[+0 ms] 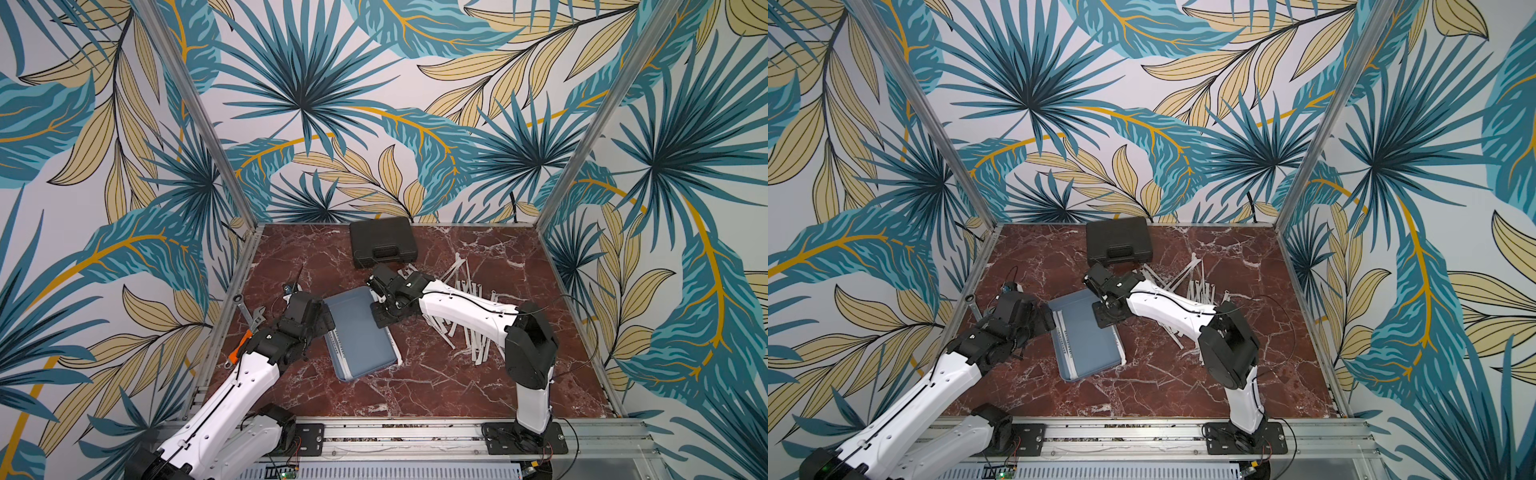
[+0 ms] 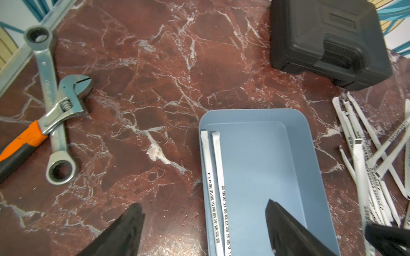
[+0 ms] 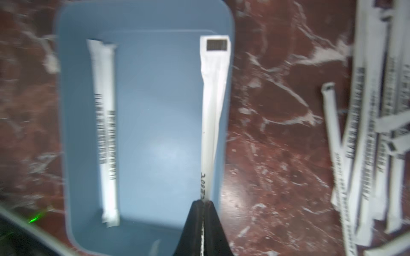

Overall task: Put the straws into the storage box
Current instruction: Place the straw in the storage box.

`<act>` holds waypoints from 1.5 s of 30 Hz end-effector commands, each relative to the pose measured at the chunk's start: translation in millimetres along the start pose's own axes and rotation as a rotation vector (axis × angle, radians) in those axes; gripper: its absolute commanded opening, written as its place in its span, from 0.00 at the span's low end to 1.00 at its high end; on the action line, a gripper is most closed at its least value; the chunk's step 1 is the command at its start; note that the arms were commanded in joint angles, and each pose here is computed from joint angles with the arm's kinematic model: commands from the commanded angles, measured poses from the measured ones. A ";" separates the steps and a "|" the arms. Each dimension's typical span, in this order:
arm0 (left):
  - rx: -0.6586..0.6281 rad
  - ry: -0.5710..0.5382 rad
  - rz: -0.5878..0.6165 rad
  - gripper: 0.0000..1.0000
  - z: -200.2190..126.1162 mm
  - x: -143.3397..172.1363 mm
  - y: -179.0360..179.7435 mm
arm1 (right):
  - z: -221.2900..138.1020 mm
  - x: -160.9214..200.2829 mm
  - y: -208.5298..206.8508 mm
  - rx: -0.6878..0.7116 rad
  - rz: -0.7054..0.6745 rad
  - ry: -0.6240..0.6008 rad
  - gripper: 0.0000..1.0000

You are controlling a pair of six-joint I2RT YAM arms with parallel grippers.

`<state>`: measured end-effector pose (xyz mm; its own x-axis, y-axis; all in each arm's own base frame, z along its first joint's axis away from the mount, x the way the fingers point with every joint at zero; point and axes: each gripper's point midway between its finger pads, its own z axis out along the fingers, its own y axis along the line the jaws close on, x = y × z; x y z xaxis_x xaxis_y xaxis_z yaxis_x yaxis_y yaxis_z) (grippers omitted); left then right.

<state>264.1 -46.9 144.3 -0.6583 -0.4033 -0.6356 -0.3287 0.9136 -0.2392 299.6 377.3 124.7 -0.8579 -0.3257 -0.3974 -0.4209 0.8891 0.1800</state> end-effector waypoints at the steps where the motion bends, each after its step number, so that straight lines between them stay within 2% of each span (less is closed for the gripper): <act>1: -0.015 -0.002 -0.032 0.91 -2.9 2.1 9.7 | 28.2 1.1 38.7 -0.106 0.047 0.027 0.09; 6: -0.015 -0.018 -0.028 0.91 -10.8 0.3 13.7 | 64.0 -6.3 66.1 -0.145 0.069 0.026 0.09; 11: 0.006 0.005 -0.037 0.91 -5.3 7.6 10.5 | 94.1 4.1 76.4 -0.153 0.064 0.080 0.09; 20: 0.017 0.032 -0.032 0.91 0.9 13.8 7.9 | 118.9 18.3 80.0 -0.150 0.061 0.136 0.09; 26: 0.023 0.034 -0.028 0.91 2.2 14.0 6.2 | 122.5 18.5 81.8 -0.154 0.067 0.140 0.11; 30: 0.024 0.037 -0.026 0.91 1.7 14.4 6.0 | 119.3 16.2 82.4 -0.156 0.065 0.134 0.17; 36: 0.033 0.016 -0.007 0.91 -7.1 2.6 1.2 | 66.8 -6.6 83.9 -0.202 0.072 0.062 0.24; 38: 0.035 0.016 0.000 0.90 -11.4 -2.9 -2.0 | 43.5 -11.9 69.7 -0.201 0.097 0.036 0.25; 41: 0.021 0.030 0.048 0.89 -14.4 -5.9 -11.2 | 19.6 -12.7 17.5 -0.130 0.157 -0.007 0.30; 45: 0.030 0.036 0.197 0.89 -12.7 6.6 -54.1 | 21.1 1.0 -97.9 0.110 0.239 -0.002 0.41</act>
<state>261.9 -81.0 150.7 -0.7337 -0.2849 -0.6169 -0.2198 0.9585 -0.1813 323.7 365.7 123.4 -0.9116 -0.1426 -0.3855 -0.2815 0.9000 0.3327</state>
